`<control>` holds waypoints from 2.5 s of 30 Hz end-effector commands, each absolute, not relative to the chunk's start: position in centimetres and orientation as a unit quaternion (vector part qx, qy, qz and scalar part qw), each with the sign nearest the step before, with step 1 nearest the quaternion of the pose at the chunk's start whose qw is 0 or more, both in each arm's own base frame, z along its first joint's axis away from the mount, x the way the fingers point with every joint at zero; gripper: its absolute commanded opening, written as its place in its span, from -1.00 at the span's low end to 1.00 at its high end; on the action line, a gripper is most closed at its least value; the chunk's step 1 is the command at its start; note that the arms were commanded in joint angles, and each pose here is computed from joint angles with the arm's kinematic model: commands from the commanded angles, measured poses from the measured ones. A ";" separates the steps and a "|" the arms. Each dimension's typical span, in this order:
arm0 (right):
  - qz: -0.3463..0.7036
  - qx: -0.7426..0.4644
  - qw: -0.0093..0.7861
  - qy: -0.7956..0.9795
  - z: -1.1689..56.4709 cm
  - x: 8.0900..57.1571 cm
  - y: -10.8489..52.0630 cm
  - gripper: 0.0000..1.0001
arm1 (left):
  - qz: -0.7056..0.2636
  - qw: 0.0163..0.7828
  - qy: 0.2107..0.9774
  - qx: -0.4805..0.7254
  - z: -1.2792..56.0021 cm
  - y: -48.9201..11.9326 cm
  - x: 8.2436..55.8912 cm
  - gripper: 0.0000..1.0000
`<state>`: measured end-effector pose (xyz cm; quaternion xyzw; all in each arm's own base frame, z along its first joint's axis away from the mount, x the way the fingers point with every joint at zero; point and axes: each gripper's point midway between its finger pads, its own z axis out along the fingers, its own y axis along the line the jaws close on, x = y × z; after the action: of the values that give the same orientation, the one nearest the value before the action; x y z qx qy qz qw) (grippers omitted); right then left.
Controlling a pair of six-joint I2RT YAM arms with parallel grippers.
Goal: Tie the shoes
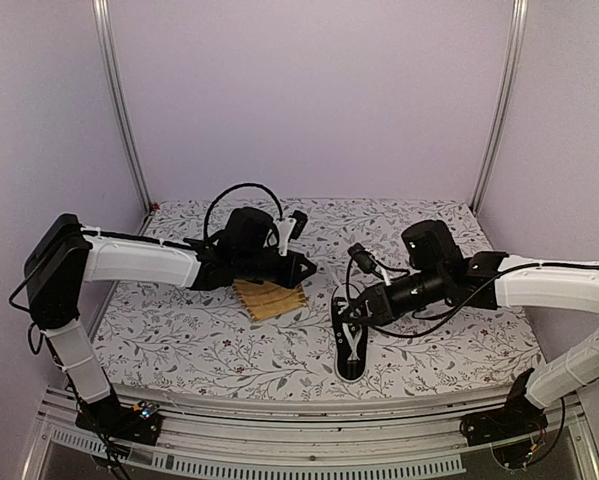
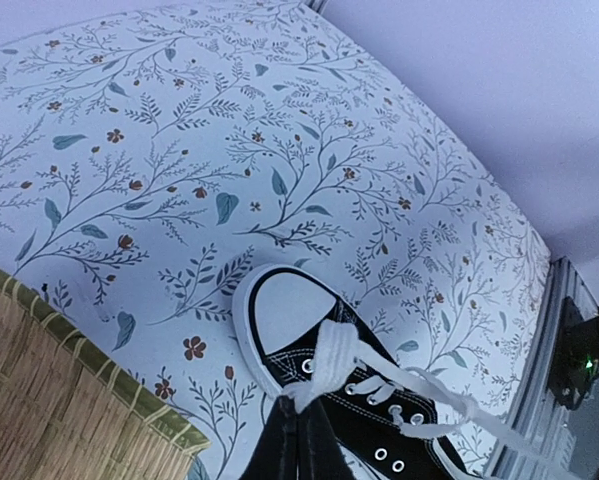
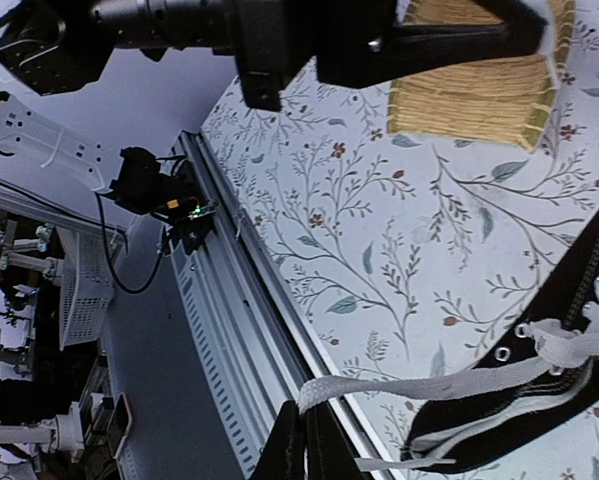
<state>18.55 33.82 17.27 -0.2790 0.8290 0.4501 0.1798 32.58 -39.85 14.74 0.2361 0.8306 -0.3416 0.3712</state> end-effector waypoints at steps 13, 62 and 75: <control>0.415 -0.261 0.322 0.810 21.4 23.6 34.6 0.30 | -0.418 0.380 0.761 0.319 18.1 -43.3 31.2 -1.00; 0.420 -0.313 0.405 0.749 21.2 30.9 31.6 -0.96 | -0.398 0.309 0.794 0.341 10.2 -42.8 27.8 -0.01; 0.413 -0.288 0.417 0.757 21.5 30.5 30.3 -0.96 | -0.403 0.261 0.782 0.397 5.6 -45.8 24.3 -0.14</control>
<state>30.13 31.00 20.07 -0.3022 0.7629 0.4156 0.3923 24.88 -44.66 6.25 0.3754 0.7951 -0.3982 0.2614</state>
